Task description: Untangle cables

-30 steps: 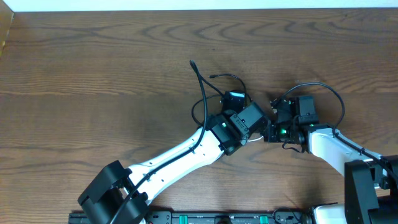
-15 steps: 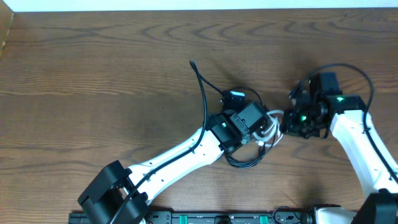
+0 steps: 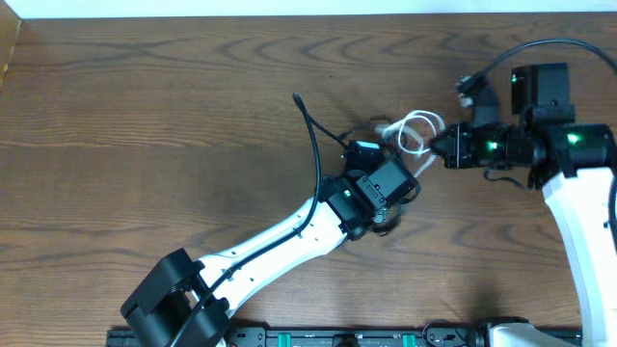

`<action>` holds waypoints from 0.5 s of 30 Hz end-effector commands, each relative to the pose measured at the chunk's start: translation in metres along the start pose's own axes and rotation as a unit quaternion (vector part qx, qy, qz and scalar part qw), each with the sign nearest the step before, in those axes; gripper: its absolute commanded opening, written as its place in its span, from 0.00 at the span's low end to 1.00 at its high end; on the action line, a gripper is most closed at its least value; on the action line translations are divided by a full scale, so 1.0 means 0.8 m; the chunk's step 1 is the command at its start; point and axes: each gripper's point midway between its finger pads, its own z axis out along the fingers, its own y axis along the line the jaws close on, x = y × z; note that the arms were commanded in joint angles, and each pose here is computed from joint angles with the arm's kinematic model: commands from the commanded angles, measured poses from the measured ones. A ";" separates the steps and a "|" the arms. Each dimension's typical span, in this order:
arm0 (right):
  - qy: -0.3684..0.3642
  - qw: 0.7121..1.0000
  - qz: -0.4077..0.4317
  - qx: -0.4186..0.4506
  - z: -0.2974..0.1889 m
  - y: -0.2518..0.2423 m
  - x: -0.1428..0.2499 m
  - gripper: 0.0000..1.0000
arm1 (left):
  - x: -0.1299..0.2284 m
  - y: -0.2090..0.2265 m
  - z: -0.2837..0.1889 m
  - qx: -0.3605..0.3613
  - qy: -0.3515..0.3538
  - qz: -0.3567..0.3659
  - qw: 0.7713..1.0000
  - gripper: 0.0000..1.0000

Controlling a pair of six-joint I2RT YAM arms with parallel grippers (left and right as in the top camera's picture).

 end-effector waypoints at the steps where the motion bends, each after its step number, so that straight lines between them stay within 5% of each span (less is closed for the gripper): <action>1: 0.004 0.991 0.040 0.127 0.012 -0.049 0.003 0.01 | 0.000 0.004 0.000 -0.006 -0.004 0.000 1.000 0.78; 9: -0.132 0.990 -0.049 -0.030 -0.118 0.066 -0.092 0.01 | -0.002 0.006 0.000 -0.009 -0.006 -0.002 1.000 0.79; 12: -0.114 0.992 -0.036 0.027 -0.111 0.046 -0.081 0.01 | -0.003 0.007 0.001 -0.010 -0.007 -0.008 1.000 0.81; 13: -0.102 0.993 -0.019 0.064 -0.099 0.028 -0.075 0.01 | -0.003 0.007 0.001 -0.010 -0.007 -0.011 1.000 0.97; 15: -0.082 0.991 0.006 0.108 -0.077 0.006 -0.067 0.01 | -0.004 0.008 0.001 -0.010 -0.007 -0.023 1.000 0.98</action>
